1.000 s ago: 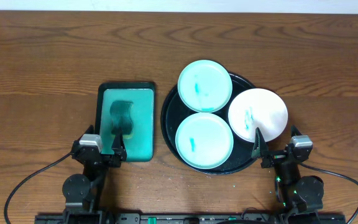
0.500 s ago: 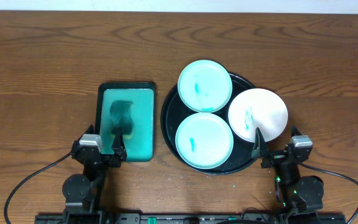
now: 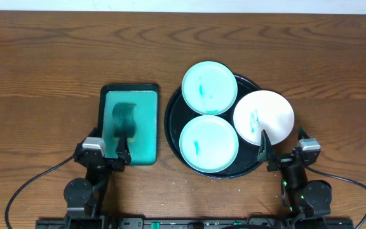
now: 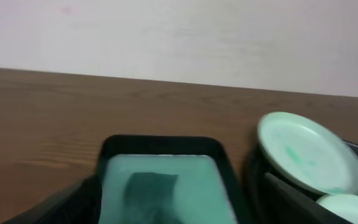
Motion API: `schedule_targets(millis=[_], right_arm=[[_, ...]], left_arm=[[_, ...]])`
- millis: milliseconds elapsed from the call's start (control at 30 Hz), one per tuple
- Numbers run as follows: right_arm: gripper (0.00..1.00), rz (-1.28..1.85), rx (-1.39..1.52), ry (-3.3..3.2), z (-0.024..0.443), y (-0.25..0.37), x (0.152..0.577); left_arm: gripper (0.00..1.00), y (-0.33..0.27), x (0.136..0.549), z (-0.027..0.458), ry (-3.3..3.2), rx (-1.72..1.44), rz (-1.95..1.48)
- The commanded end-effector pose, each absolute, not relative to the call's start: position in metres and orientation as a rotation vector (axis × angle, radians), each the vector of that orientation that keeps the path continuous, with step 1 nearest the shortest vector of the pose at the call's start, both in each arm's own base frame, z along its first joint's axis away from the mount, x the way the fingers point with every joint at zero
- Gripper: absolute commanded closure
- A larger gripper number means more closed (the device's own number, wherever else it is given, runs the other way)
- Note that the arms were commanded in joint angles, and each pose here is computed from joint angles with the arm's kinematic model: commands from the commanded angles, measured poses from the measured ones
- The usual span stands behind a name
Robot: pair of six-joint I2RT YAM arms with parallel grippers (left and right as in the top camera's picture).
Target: Clean dirty plates on tray and stack at the side
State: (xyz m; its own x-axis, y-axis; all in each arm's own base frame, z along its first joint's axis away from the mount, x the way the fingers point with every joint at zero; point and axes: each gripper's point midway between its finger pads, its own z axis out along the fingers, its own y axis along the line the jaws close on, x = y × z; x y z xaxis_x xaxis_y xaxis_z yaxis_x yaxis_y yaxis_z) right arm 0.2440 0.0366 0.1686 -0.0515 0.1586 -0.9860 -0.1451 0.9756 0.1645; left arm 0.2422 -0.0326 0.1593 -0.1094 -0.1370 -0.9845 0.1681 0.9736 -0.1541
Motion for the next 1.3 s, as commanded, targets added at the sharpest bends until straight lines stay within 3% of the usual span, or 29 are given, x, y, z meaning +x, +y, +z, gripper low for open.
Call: schedule_targets(millis=[0,400,667,867,900,933,1033,1067,1100,1267], right_arm=[[0.01,0.334,-0.025,1.582,0.176,0.050,0.241],[0.01,0.286,-0.098,1.764,0.263,0.052,0.235],[0.01,0.447,-0.125,2.148,0.263,0.083,0.274],[0.01,0.723,-0.203,2.311,0.231,0.122,0.283],[0.07,0.741,-0.191,2.367,0.217,0.124,0.282],[0.20,0.748,-0.181,2.414,0.207,0.126,0.281],[0.36,0.685,-0.166,2.622,0.158,0.129,0.269],[0.49,0.642,-0.154,2.691,0.142,0.129,0.264],[0.55,0.594,-0.143,2.753,0.127,0.129,0.260],[0.54,0.279,0.005,2.942,0.068,0.118,0.248]], left_arm=[[0.20,-0.059,0.236,0.160,1.647,0.129,-0.405],[0.20,-0.056,0.238,0.228,1.920,-0.047,-0.495],[0.20,-0.056,0.247,0.240,2.365,-0.167,-0.511],[0.20,-0.057,0.248,0.221,2.528,-0.196,-0.518],[0.20,-0.059,0.245,0.217,2.553,-0.203,-0.531],[0.20,-0.059,0.243,0.215,2.572,-0.208,-0.531],[0.20,-0.057,0.239,0.211,2.595,-0.218,-0.516],[0.20,-0.057,0.239,0.211,2.594,-0.218,-0.516],[0.20,-0.057,0.239,0.211,2.592,-0.218,-0.517],[0.20,-0.057,0.233,0.215,2.583,-0.169,-0.502]])
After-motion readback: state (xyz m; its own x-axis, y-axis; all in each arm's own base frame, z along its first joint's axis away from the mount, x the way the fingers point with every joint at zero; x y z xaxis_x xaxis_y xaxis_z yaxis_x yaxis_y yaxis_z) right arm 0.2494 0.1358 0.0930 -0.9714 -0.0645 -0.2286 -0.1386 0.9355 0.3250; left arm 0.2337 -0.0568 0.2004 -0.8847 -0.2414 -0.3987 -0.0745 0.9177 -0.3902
